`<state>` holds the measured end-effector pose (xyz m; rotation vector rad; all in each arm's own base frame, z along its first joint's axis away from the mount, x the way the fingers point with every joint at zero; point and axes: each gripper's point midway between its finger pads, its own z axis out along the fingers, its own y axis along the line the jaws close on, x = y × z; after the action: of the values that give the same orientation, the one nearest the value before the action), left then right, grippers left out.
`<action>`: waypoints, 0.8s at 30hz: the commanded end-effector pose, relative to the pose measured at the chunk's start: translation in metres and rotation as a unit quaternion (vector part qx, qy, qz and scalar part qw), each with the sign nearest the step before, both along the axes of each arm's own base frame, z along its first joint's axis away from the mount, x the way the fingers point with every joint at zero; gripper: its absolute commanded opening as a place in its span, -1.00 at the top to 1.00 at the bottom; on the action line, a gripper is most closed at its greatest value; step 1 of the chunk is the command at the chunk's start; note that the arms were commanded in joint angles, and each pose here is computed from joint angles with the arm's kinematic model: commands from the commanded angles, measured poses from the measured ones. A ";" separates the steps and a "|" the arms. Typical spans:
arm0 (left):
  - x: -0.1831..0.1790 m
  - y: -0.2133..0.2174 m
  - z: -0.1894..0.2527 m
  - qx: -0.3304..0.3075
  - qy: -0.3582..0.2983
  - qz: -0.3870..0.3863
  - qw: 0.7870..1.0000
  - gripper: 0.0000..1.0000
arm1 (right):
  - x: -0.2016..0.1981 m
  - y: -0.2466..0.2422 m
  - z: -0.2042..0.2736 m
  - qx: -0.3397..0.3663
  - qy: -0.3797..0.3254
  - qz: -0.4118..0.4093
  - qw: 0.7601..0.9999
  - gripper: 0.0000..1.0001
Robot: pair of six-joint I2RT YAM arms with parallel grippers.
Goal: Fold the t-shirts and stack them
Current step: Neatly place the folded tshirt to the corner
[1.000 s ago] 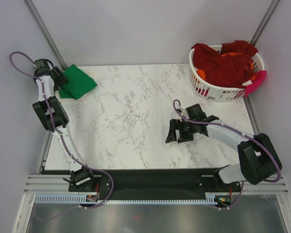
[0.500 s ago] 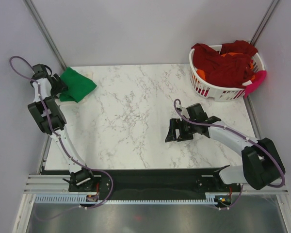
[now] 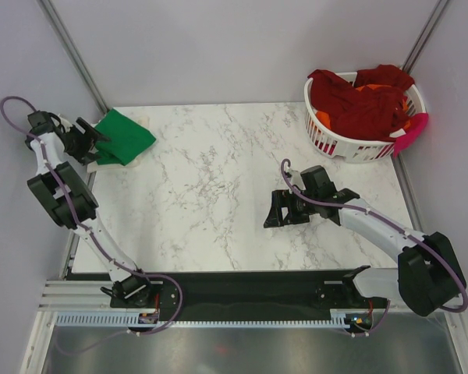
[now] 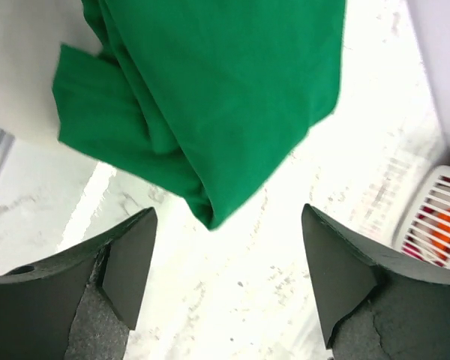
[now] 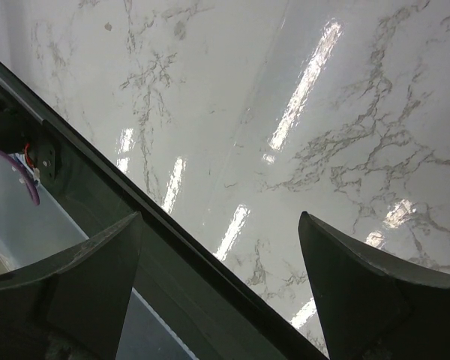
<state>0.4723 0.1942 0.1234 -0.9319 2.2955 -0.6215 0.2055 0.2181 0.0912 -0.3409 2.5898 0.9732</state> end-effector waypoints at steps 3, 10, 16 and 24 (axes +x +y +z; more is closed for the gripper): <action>-0.052 0.104 0.079 0.008 -0.060 0.237 0.970 -0.61 | 0.001 0.005 0.011 0.010 -0.027 0.011 1.000 -0.86; -0.113 0.066 0.097 0.046 -0.042 0.304 0.951 -0.59 | 0.004 0.005 0.012 0.007 -0.030 0.010 0.999 -0.90; -0.117 -0.050 0.154 0.088 -0.147 0.176 0.970 -0.64 | 0.001 0.005 0.015 0.008 -0.037 0.007 0.999 -0.91; -0.143 -0.274 0.187 0.261 -0.272 -0.204 0.904 -0.62 | -0.005 0.007 0.032 0.040 -0.067 0.005 0.997 -0.96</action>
<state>0.3469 -0.0307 0.3032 -0.4279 2.0004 -0.5101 0.2012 0.2212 0.1108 -0.3733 2.5025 0.9848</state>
